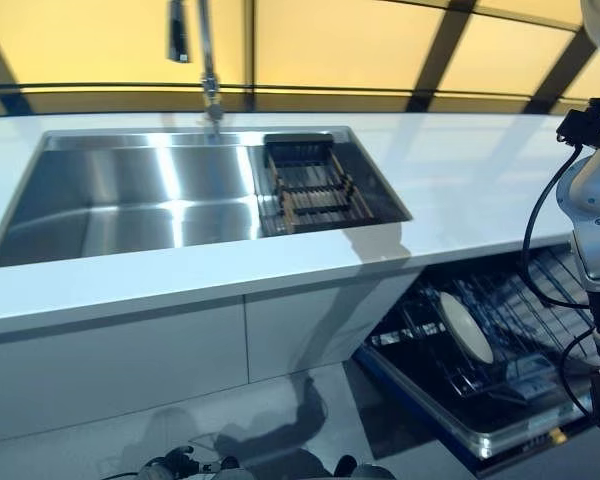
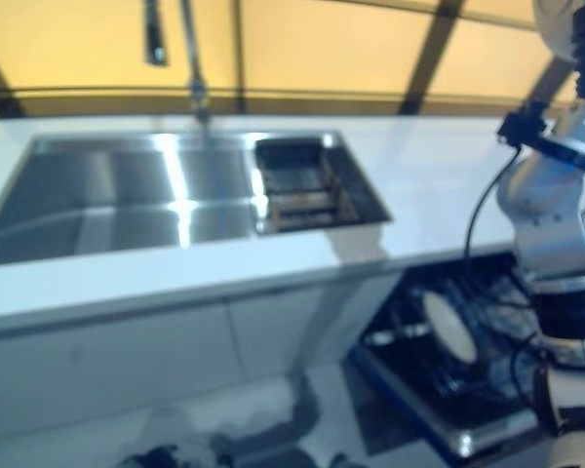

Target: Take plates into dishwasher

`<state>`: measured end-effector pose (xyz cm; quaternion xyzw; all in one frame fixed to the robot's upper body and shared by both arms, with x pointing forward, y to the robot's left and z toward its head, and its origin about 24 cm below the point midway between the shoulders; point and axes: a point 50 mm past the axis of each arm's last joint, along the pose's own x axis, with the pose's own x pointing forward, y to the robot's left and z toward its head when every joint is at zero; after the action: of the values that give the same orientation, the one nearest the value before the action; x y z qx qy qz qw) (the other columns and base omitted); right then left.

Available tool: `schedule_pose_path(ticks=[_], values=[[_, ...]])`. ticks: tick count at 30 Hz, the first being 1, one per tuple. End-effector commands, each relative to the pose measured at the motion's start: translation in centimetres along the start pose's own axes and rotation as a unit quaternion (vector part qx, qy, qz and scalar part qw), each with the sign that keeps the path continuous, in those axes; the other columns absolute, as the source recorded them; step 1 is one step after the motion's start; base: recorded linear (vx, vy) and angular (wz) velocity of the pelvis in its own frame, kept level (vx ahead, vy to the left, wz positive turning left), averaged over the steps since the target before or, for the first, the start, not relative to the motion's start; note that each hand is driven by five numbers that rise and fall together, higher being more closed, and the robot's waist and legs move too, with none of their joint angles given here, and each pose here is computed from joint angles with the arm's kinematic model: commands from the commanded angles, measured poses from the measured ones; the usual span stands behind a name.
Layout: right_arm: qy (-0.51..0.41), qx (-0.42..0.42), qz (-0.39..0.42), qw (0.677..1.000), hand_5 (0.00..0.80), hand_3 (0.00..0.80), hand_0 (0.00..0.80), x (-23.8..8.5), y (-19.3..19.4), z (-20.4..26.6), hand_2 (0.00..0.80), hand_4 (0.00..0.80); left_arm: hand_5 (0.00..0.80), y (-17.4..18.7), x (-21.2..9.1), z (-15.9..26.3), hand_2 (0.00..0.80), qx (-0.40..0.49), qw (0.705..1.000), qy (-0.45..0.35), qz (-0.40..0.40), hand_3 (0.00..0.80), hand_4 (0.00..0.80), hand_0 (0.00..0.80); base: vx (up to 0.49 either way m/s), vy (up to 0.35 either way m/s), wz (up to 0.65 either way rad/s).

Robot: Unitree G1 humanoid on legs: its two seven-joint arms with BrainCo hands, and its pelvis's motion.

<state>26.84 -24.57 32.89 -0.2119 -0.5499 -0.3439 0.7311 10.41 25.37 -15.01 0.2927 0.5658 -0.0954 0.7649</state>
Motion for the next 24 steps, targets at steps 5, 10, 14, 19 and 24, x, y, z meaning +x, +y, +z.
schedule_pose_path(ticks=[5,10,14,19,24], values=[[-0.019,0.007,-0.026,0.999,0.800,0.800,0.800,1.1,-2.6,0.6,0.800,0.800,0.000,1.8,0.0,0.7,0.000,0.029,0.999,-0.018,0.019,0.000,0.000,0.000,-0.065,-0.183,-0.66],[0.016,0.016,-0.010,1.000,0.800,0.800,0.800,0.6,-2.9,-0.2,0.800,0.800,0.000,2.4,0.1,1.4,0.000,0.026,0.999,-0.021,0.033,0.000,0.000,0.000,-0.047,-0.279,-0.49],[0.051,0.011,0.013,0.999,0.800,0.800,0.800,-0.3,-2.7,-1.1,0.800,0.800,0.000,2.6,0.1,1.6,0.000,0.035,0.998,-0.019,0.038,0.000,0.000,0.000,-0.081,-0.390,-0.52],[0.081,0.005,0.052,0.995,0.800,0.800,0.800,-0.7,-2.3,-1.6,0.800,0.800,0.000,0.5,0.2,2.5,0.000,0.040,0.998,-0.044,0.009,0.000,0.000,0.000,-0.053,-0.273,0.06],[0.105,0.009,0.092,0.990,0.800,0.800,0.800,-1.8,-1.3,-2.1,0.800,0.800,0.000,-1.0,0.3,3.6,0.000,0.051,0.997,-0.065,-0.007,0.000,0.000,0.000,-0.037,-0.176,0.13]])
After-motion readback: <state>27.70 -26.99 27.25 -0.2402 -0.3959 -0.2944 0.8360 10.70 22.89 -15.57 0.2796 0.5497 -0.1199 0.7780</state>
